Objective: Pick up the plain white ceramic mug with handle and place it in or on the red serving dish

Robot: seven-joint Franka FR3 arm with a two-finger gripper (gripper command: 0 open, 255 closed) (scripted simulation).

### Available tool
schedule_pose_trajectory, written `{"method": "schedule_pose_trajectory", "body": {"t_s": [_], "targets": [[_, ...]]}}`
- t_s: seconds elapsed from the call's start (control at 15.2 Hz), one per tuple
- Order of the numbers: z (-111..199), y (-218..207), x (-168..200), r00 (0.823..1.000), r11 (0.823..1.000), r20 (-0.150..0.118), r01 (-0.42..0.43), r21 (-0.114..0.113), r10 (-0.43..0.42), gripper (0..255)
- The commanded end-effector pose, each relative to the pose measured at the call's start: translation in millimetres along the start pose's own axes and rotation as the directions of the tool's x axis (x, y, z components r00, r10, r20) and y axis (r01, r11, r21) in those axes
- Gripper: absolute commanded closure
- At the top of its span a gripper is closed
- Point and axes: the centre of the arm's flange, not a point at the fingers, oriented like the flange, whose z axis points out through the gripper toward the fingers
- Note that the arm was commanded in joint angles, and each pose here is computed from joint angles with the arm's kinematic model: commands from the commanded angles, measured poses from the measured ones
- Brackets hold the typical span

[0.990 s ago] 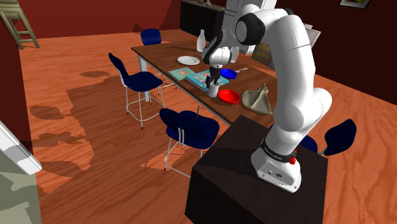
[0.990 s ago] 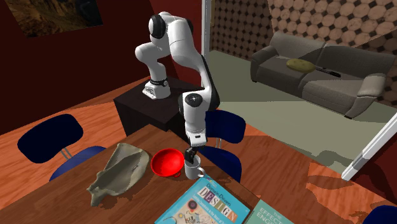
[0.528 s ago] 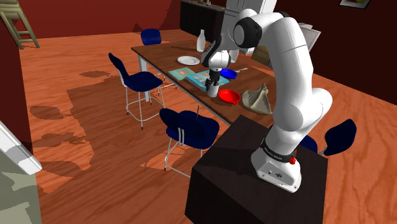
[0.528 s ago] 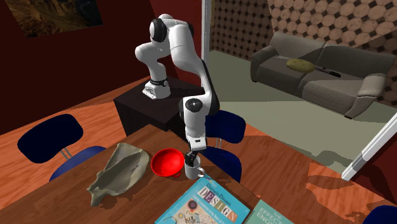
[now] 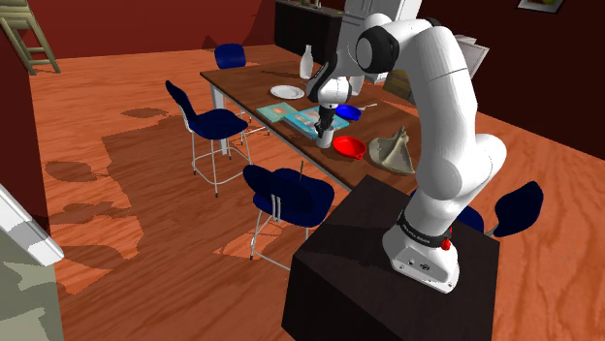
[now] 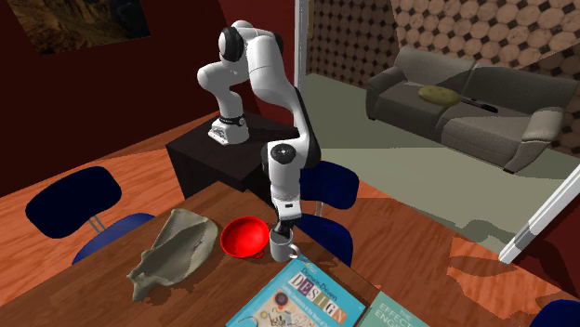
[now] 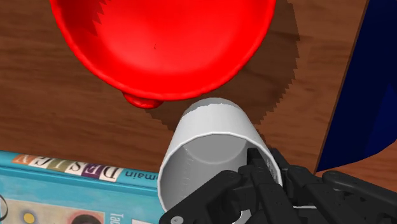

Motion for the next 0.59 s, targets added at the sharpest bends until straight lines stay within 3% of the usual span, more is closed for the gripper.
{"method": "schedule_pose_trajectory", "body": {"t_s": [0.0,0.33,0.53], "targets": [[0,0,0,1.000,1.000,0.000,0.000,0.000,0.000,255],[0,0,0,1.000,1.000,0.000,0.000,0.000,0.000,255],[-16,0,1,1.000,1.000,0.000,0.000,0.000,0.000,255]]}}
